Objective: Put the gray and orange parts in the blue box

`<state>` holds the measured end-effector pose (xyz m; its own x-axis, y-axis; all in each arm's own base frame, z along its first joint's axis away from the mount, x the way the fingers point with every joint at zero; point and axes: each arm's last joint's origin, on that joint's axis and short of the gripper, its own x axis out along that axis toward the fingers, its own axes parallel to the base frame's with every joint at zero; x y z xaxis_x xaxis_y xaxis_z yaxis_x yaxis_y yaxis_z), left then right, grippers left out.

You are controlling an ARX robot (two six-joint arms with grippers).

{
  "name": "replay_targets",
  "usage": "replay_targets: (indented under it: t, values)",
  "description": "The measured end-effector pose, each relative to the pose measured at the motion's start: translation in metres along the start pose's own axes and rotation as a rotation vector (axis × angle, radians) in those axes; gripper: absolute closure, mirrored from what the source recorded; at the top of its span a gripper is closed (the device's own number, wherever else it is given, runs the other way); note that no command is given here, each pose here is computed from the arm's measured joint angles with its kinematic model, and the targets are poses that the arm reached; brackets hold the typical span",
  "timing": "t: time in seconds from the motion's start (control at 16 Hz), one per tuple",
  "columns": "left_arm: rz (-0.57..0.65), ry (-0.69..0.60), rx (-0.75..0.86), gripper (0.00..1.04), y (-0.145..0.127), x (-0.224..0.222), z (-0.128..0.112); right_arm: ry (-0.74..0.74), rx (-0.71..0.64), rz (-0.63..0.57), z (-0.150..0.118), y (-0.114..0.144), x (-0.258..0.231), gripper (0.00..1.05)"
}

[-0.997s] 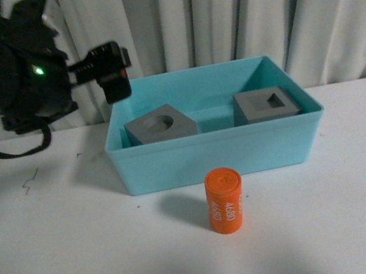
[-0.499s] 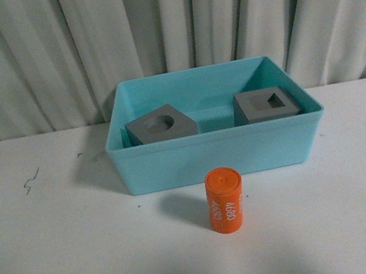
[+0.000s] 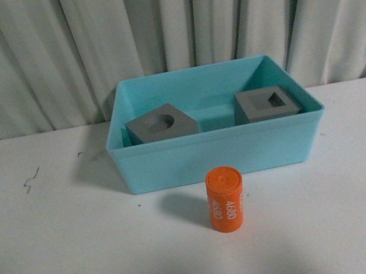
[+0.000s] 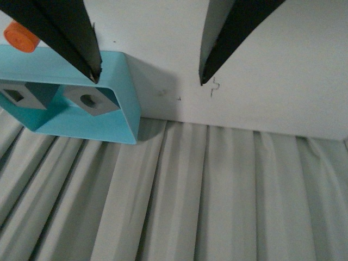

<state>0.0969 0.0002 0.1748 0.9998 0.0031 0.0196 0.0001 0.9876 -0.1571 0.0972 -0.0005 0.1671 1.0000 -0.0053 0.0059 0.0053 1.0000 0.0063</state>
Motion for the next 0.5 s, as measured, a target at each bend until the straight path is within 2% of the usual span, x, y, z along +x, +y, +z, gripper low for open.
replay_targets:
  t: [0.06, 0.12, 0.25, 0.31, 0.5]
  values:
    - [0.001, 0.01, 0.075, 0.6, 0.001, 0.0002, -0.0062, 0.002, 0.0, -0.001, -0.0001, 0.0, 0.0, 0.06]
    - [-0.001, 0.042, 0.104, 0.71, 0.0014, 0.0005, -0.0106, 0.002, 0.0, 0.0, -0.0002, 0.0, 0.0, 0.06]
    - [0.0, 0.026, 0.134, 0.97, 0.0012, 0.0004, -0.0091, 0.001, 0.0, 0.0, -0.0001, 0.0, 0.0, 0.06]
    - [-0.001, 0.02, 0.14, 1.03, 0.0011, 0.0005, -0.0085, 0.0, 0.0, 0.0, 0.0, 0.0, 0.0, 0.06]
    - [-0.001, 0.02, 0.14, 1.03, 0.0011, 0.0005, -0.0085, 0.0, 0.0, 0.0, 0.0, 0.0, 0.0, 0.06]
